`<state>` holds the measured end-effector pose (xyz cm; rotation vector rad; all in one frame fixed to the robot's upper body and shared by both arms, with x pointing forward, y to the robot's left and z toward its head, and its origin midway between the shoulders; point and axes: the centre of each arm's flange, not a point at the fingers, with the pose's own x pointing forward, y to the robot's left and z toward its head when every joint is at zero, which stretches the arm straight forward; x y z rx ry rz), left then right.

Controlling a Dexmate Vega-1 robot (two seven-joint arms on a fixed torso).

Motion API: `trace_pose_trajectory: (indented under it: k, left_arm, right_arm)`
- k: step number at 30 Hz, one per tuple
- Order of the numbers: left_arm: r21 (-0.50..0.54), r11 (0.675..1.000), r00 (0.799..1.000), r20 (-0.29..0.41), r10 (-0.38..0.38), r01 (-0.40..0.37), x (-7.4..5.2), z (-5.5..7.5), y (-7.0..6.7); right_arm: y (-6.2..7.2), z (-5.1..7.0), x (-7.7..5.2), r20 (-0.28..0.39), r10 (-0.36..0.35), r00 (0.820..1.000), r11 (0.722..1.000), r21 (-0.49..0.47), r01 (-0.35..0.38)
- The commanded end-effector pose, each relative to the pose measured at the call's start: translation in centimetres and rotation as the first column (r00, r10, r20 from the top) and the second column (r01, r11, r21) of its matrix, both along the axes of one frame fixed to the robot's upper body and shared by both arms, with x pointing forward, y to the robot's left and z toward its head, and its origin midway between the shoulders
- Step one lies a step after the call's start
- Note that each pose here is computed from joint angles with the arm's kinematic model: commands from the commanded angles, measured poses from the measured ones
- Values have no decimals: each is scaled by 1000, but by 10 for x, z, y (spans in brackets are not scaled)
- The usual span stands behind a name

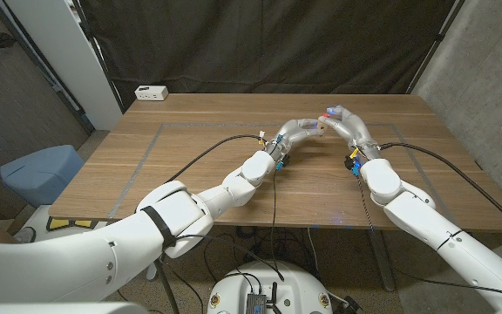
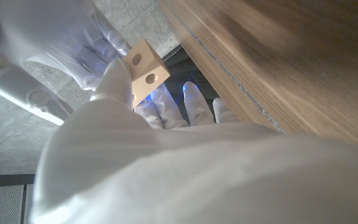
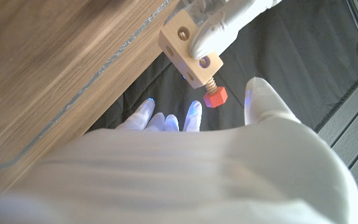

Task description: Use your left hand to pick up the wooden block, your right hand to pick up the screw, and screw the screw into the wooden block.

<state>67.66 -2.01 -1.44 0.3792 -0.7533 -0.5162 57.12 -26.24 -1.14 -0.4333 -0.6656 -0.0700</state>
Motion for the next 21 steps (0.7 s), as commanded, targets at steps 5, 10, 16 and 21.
trace_pose_trajectory:
  k: [5,10,16,21]
  left_arm:
    - [-15,1000,1000,20,-6,6,-4,-1,1]
    - [-22,1000,1000,28,-8,9,-5,-2,2]
    - [-25,1000,999,34,-7,8,-7,-3,2]
    - [-23,1000,999,37,-7,8,-7,-4,3]
  right_arm:
    - [-4,20,-13,-31,-36,999,995,-94,33]
    - [-6,30,-19,-41,-47,998,989,-143,40]
    - [-8,41,-27,-58,-57,997,979,-199,44]
    - [-10,47,-33,-75,-67,995,969,-244,47]
